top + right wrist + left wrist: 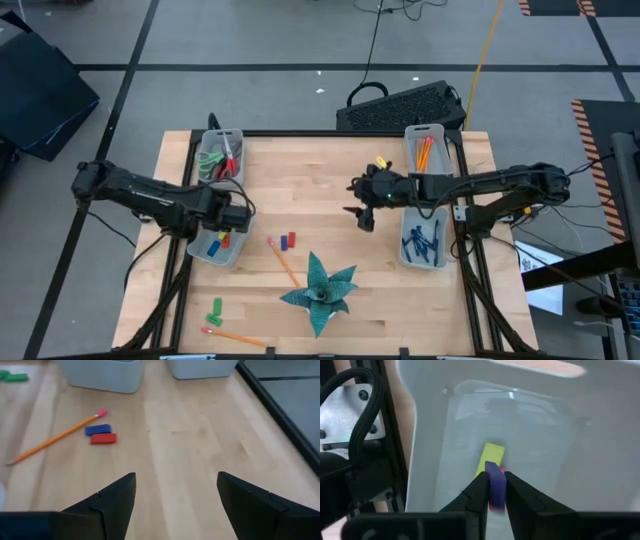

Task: Sort crayons/erasers/pens/pencils in bins
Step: Put the blue eraser into the bottom left gray bin, then put the red eraser into the bottom left gray bin

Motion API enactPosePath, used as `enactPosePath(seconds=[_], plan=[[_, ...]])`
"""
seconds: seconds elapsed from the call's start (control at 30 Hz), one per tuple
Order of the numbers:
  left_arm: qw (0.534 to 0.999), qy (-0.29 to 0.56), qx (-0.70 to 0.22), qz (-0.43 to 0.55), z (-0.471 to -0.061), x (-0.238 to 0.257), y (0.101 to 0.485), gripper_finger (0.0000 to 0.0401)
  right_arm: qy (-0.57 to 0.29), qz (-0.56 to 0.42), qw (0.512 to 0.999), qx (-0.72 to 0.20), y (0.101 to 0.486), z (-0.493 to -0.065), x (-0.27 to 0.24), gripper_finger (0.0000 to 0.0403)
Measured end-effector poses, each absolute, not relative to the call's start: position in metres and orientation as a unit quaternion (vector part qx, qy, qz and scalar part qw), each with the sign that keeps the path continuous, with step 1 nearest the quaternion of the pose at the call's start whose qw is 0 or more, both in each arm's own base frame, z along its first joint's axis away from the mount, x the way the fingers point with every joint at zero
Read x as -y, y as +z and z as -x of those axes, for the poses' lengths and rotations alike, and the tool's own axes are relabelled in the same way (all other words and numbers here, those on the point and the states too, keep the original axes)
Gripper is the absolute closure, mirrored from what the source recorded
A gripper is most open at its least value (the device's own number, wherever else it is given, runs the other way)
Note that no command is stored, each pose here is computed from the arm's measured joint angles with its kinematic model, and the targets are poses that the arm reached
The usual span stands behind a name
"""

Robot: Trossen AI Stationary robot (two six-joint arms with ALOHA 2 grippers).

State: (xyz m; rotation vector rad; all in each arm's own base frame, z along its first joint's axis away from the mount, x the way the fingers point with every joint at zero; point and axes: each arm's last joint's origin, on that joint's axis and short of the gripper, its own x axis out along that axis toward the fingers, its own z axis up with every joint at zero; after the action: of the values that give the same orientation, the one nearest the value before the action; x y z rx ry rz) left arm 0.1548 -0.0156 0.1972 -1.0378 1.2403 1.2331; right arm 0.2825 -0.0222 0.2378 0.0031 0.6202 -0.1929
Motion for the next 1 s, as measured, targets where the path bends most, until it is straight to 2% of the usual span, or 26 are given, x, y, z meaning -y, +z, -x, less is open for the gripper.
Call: enactPosePath(seconds=[0.17,0.33,0.43,0.57,0.63,0.8,1.0], plan=[[0.522,0.513,-0.543,0.412,-0.158,0.009,0.191,0.0325,-0.092,-0.011,0.953,-0.289,0.243,-0.283,0.016,0.0133],[0.526,0.485,-0.54,0.444,-0.16,0.0,0.206,0.0277,-0.13,0.012,0.951,-0.281,0.25,-0.284,0.022,0.0133],[0.585,0.456,-0.497,0.451,-0.17,-0.001,0.233,0.0252,-0.14,0.004,0.95,-0.278,0.251,-0.285,0.026,0.0133],[0.686,0.404,-0.44,0.416,-0.193,-0.001,0.261,0.0239,-0.152,-0.015,0.949,-0.275,0.251,-0.284,0.031,0.0133],[0.706,0.392,-0.431,0.403,-0.208,0.0,0.264,0.0239,-0.157,-0.027,0.949,-0.273,0.251,-0.284,0.032,0.0133],[0.709,0.384,-0.452,0.381,-0.256,0.004,0.254,0.0238,-0.165,-0.059,0.947,-0.268,0.251,-0.284,0.032,0.0133],[0.68,0.392,-0.507,0.356,-0.308,0.01,0.223,0.0238,-0.165,-0.082,0.946,-0.267,0.251,-0.284,0.029,0.0133]])
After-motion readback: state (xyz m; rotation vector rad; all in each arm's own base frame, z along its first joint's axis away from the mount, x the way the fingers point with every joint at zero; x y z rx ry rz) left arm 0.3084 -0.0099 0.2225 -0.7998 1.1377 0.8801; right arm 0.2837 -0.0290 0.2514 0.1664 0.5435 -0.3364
